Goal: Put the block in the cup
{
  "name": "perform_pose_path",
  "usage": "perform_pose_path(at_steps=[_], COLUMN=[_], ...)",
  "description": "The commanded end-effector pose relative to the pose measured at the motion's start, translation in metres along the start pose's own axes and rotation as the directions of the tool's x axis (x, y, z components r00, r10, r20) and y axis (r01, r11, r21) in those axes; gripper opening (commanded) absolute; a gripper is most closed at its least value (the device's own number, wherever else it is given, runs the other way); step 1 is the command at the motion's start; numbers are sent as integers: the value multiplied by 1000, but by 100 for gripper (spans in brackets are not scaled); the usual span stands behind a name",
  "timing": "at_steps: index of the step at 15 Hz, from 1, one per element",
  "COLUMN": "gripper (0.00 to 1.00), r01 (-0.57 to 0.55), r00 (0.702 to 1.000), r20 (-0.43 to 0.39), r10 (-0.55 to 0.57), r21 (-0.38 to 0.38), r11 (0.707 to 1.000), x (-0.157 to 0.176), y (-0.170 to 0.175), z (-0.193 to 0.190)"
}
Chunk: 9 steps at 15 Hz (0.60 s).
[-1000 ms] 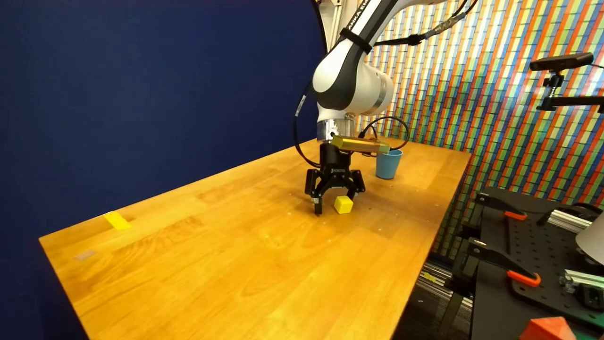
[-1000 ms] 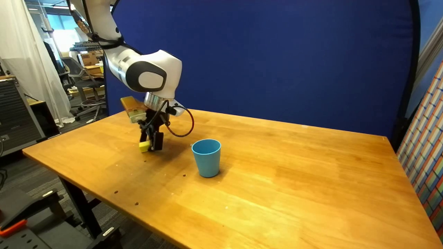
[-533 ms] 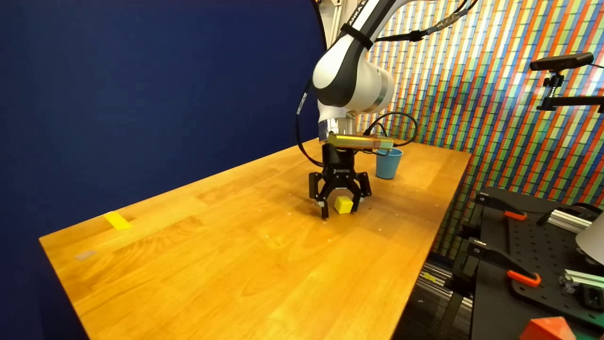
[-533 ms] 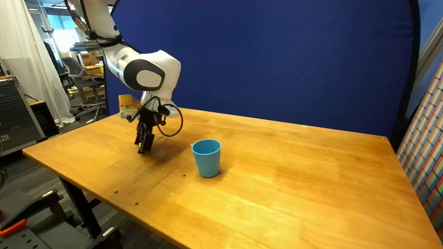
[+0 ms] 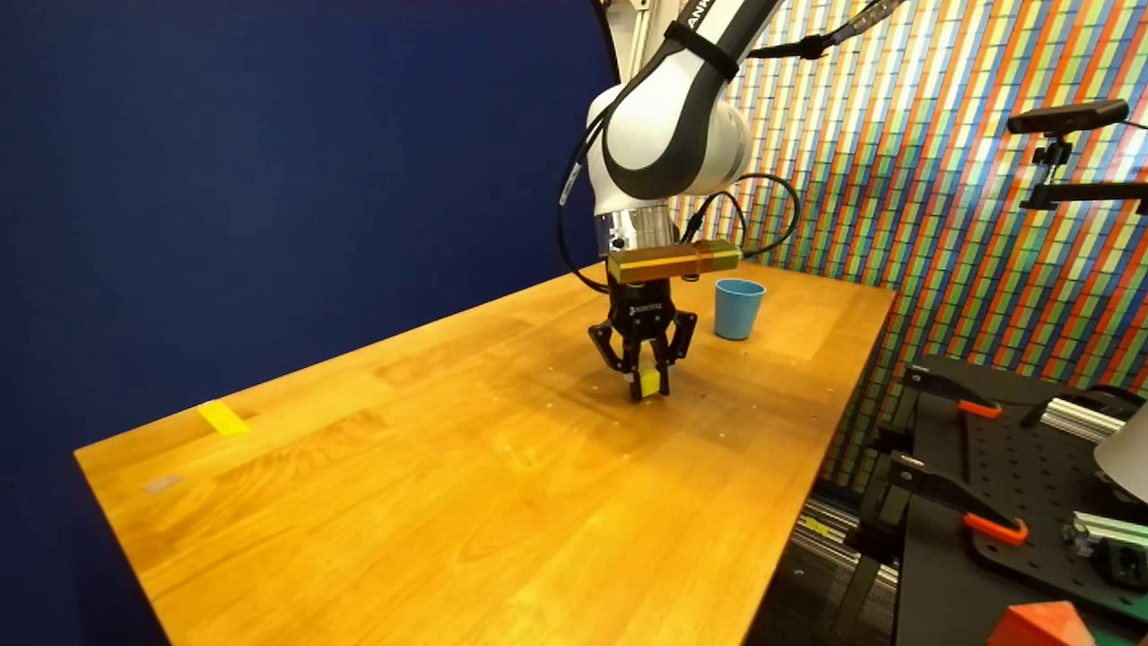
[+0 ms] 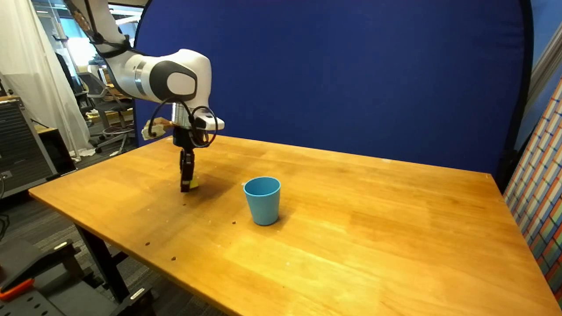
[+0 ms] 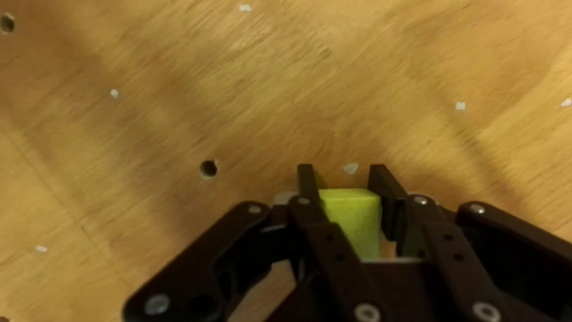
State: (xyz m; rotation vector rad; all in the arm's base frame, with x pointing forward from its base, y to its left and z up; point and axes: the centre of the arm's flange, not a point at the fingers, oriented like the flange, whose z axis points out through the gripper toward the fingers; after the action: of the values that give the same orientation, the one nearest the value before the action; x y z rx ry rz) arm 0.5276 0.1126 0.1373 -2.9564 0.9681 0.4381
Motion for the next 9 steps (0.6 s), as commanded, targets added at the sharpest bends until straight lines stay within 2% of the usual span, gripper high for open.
perform_pose_path(at_steps=[1, 4, 6, 9], gripper=[18, 17, 17, 17], r01=[-71, -165, -255, -394], r00=[995, 982, 961, 907], r20=[-73, -89, -99, -103], r10=[68, 165, 260, 408], r21=[-44, 12, 60, 136], r11=[996, 986, 965, 909], x=[6, 16, 25, 36], y=[17, 44, 69, 110], z=[-18, -54, -81, -111])
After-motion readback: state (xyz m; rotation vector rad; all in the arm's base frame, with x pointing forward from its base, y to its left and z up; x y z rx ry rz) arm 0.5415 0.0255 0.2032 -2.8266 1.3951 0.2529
